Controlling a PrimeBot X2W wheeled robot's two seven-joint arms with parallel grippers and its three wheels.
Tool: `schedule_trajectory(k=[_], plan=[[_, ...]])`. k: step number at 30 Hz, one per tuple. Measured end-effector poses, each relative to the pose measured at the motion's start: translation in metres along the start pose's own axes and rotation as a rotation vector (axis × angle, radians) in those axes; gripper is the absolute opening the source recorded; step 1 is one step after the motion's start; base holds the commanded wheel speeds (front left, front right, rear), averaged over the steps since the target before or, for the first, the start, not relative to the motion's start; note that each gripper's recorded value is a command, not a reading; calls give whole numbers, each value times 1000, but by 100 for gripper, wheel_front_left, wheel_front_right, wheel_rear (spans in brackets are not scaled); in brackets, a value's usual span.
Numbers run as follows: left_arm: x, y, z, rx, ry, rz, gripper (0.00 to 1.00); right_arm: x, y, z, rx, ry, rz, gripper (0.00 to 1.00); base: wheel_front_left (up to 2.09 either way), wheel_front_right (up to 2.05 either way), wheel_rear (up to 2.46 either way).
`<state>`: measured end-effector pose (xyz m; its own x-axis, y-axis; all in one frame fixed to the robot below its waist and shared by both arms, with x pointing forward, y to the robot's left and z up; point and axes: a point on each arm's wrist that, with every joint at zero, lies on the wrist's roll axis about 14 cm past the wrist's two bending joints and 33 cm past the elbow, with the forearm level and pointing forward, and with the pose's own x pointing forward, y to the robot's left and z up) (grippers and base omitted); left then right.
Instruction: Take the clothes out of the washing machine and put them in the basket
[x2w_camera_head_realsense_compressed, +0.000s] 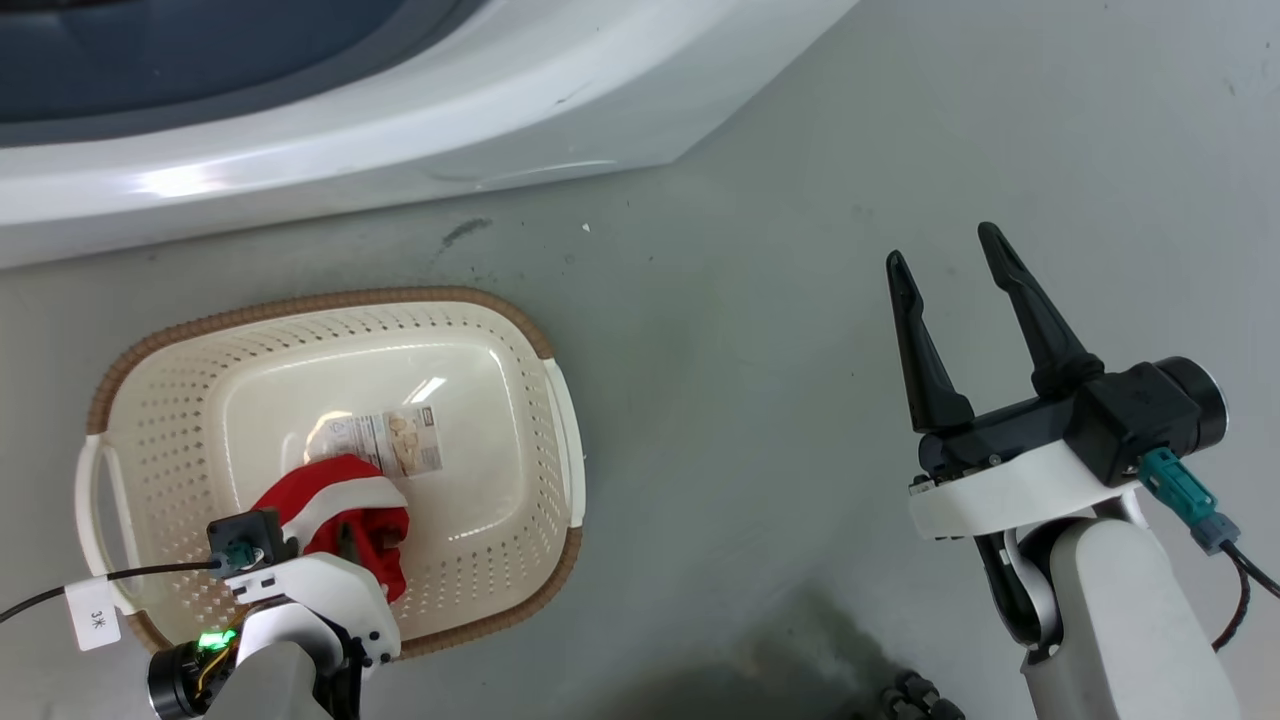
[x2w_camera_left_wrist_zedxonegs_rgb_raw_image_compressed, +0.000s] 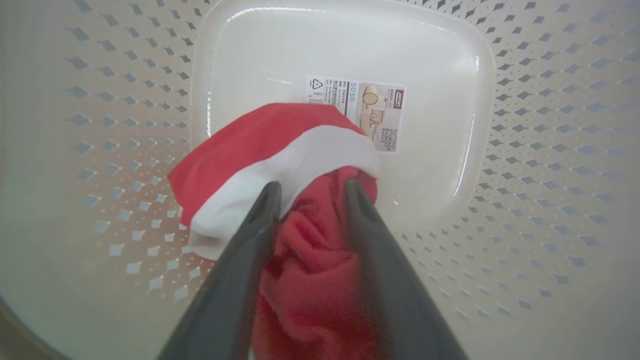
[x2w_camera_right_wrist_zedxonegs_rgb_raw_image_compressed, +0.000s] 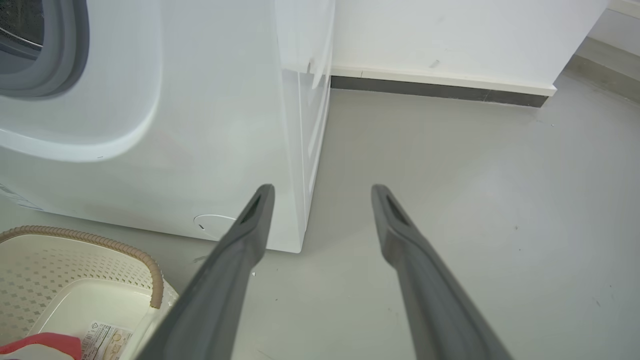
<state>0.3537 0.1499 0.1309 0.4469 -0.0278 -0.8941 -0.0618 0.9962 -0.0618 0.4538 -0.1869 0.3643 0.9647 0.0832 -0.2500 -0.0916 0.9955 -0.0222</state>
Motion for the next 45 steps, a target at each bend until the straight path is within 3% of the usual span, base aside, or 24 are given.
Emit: schedule_trajectory(k=[9, 26, 35, 45], plan=[[-37, 1, 64, -25, -222, -11, 100, -18, 3, 40, 5, -94, -1, 100, 0, 0, 0], [-180, -18, 218, 17, -837, -90, 100, -83, 9, 117, -8, -269, -12, 100, 0, 0, 0], [-202, -49, 292, 143, -981, -158, 100, -95, 0, 115, 13, -263, -43, 100, 0, 0, 0], [-183, -70, 369, 256, -954, -160, 100, -101, -20, 95, 42, -218, -111, 100, 0, 0, 0]])
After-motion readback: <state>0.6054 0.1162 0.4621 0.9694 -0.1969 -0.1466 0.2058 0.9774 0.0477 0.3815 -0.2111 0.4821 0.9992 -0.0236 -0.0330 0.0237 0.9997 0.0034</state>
